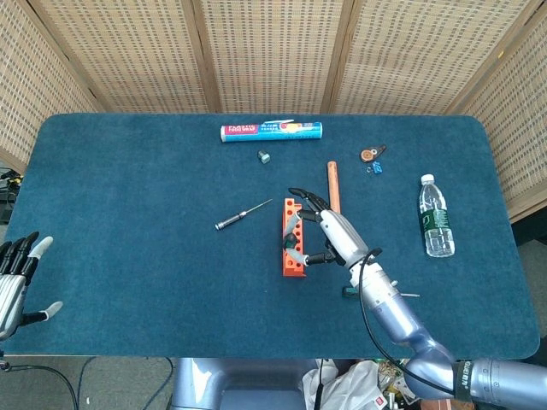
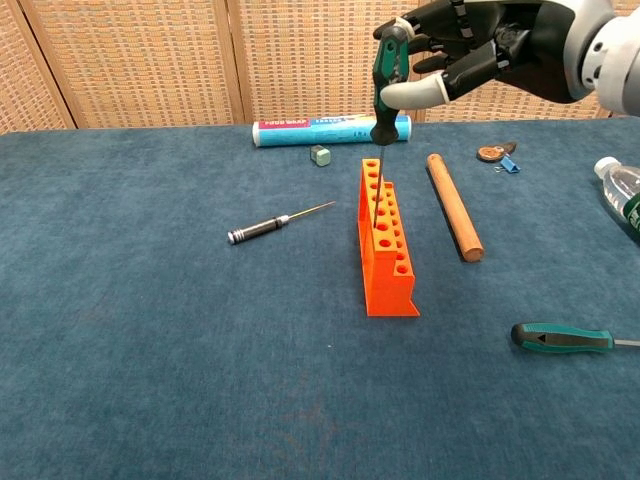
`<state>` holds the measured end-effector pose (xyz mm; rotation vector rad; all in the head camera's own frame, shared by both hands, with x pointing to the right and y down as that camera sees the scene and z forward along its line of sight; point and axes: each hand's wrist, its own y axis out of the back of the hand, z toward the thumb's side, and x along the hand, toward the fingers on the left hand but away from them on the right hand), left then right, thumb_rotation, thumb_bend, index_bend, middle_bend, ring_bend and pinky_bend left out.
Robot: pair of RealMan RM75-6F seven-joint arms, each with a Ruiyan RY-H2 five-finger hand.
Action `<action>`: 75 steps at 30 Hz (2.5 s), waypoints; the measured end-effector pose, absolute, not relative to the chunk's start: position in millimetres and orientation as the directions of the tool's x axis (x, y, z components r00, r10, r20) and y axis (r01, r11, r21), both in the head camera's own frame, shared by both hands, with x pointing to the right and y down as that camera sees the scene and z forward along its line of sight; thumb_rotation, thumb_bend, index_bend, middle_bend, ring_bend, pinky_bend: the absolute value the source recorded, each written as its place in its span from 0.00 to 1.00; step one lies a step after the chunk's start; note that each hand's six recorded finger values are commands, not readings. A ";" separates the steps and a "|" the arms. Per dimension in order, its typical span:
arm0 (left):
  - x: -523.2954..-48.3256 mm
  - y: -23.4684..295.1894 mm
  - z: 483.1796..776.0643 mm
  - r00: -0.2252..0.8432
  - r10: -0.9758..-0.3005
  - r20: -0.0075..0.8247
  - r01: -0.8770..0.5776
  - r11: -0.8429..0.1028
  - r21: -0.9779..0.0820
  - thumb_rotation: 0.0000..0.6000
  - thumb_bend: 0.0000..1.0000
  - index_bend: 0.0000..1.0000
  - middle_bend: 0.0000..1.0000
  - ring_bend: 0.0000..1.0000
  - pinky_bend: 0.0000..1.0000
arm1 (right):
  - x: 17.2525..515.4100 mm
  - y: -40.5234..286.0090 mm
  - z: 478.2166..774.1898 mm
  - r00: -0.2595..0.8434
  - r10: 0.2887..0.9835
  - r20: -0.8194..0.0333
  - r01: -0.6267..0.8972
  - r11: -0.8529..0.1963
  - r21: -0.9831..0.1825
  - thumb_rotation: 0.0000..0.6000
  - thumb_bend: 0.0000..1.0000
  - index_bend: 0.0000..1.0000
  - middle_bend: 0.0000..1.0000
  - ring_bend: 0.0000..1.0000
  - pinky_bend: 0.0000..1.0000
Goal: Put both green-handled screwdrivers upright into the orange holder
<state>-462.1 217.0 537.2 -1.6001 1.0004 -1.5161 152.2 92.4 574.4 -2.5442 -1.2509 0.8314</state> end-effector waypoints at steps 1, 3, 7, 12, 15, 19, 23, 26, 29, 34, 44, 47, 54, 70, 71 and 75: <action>-462.0 217.0 537.3 0.014 -0.892 0.452 -0.064 -0.452 -0.890 1.00 0.00 0.00 0.00 0.00 0.00 | 152.7 92.4 574.3 0.488 0.775 -0.402 0.670 -0.627 -0.397 1.00 0.38 0.63 0.06 0.00 0.00; -461.5 217.2 537.8 0.015 -0.891 0.454 -0.062 -0.454 -0.889 1.00 0.00 0.00 0.00 0.00 0.00 | 154.1 92.0 573.8 0.487 0.776 -0.401 0.671 -0.626 -0.397 1.00 0.38 0.63 0.06 0.00 0.00; -460.7 217.5 538.5 0.016 -0.890 0.455 -0.061 -0.455 -0.888 1.00 0.00 0.00 0.00 0.00 0.00 | 156.3 91.7 573.2 0.485 0.777 -0.401 0.673 -0.625 -0.396 1.00 0.38 0.63 0.06 0.00 0.00; -460.9 217.5 539.2 0.015 -0.889 0.457 -0.059 -0.457 -0.888 1.00 0.00 0.00 0.00 0.00 0.00 | 158.2 92.8 573.7 0.486 0.775 -0.404 0.673 -0.627 -0.393 1.00 0.38 0.63 0.06 0.00 0.00; -460.6 217.7 539.5 0.015 -0.889 0.458 -0.058 -0.458 -0.887 1.00 0.00 0.00 0.00 0.00 0.00 | 159.6 93.0 573.7 0.486 0.774 -0.405 0.673 -0.627 -0.392 1.00 0.38 0.63 0.06 0.00 0.00; -459.8 218.0 540.1 0.016 -0.888 0.459 -0.055 -0.459 -0.887 1.00 0.00 0.00 0.00 0.00 0.00 | 161.5 93.7 572.8 0.487 0.774 -0.405 0.673 -0.628 -0.390 1.00 0.38 0.63 0.07 0.00 0.00; -458.7 218.4 541.0 0.018 -0.887 0.461 -0.052 -0.461 -0.886 1.00 0.00 0.00 0.00 0.00 0.00 | 162.7 94.4 572.3 0.489 0.772 -0.405 0.674 -0.630 -0.386 1.00 0.38 0.63 0.07 0.00 0.00; -458.5 218.4 541.0 0.018 -0.887 0.460 -0.051 -0.461 -0.886 1.00 0.00 0.00 0.00 0.00 0.00 | 162.6 94.9 571.3 0.493 0.771 -0.403 0.674 -0.631 -0.383 1.00 0.39 0.63 0.07 0.00 0.00; -458.5 218.7 541.4 0.018 -0.887 0.462 -0.051 -0.462 -0.885 1.00 0.00 0.00 0.00 0.00 0.00 | 162.3 95.9 570.6 0.497 0.769 -0.402 0.673 -0.634 -0.381 1.00 0.38 0.63 0.07 0.00 0.00; -458.7 218.4 541.2 0.017 -0.887 0.461 -0.052 -0.461 -0.886 1.00 0.00 0.00 0.00 0.00 0.00 | 161.7 97.7 570.8 0.501 0.765 -0.404 0.670 -0.639 -0.379 1.00 0.38 0.63 0.07 0.00 0.00; -459.1 218.2 540.5 0.018 -0.888 0.460 -0.055 -0.460 -0.886 1.00 0.00 0.00 0.00 0.00 0.00 | 163.3 100.3 574.8 0.499 0.761 -0.415 0.665 -0.643 -0.379 1.00 0.39 0.63 0.07 0.00 0.00; -458.8 218.4 540.6 0.019 -0.887 0.460 -0.055 -0.461 -0.886 1.00 0.00 0.00 0.00 0.00 0.00 | 164.2 100.4 576.2 0.497 0.760 -0.418 0.665 -0.644 -0.379 1.00 0.38 0.63 0.07 0.00 0.00; -458.4 218.5 540.7 0.020 -0.887 0.461 -0.054 -0.461 -0.886 1.00 0.00 0.00 0.00 0.00 0.00 | 165.6 101.6 581.6 0.494 0.756 -0.429 0.662 -0.647 -0.379 1.00 0.38 0.63 0.07 0.00 0.00; -458.1 218.3 542.6 0.019 -0.884 0.467 -0.050 -0.467 -0.883 1.00 0.00 0.00 0.00 0.00 0.00 | 177.1 104.6 610.9 0.460 0.749 -0.477 0.659 -0.648 -0.382 1.00 0.38 0.63 0.07 0.00 0.00; -458.1 218.3 543.0 0.019 -0.884 0.468 -0.050 -0.468 -0.882 1.00 0.00 0.00 0.00 0.00 0.00 | 178.3 105.4 614.1 0.457 0.747 -0.482 0.660 -0.648 -0.380 1.00 0.38 0.63 0.07 0.00 0.00; -457.6 218.0 545.0 0.019 -0.880 0.474 -0.046 -0.474 -0.879 1.00 0.00 0.00 0.00 0.00 0.00 | 180.2 109.6 624.8 0.454 0.740 -0.497 0.658 -0.654 -0.373 1.00 0.38 0.63 0.07 0.00 0.00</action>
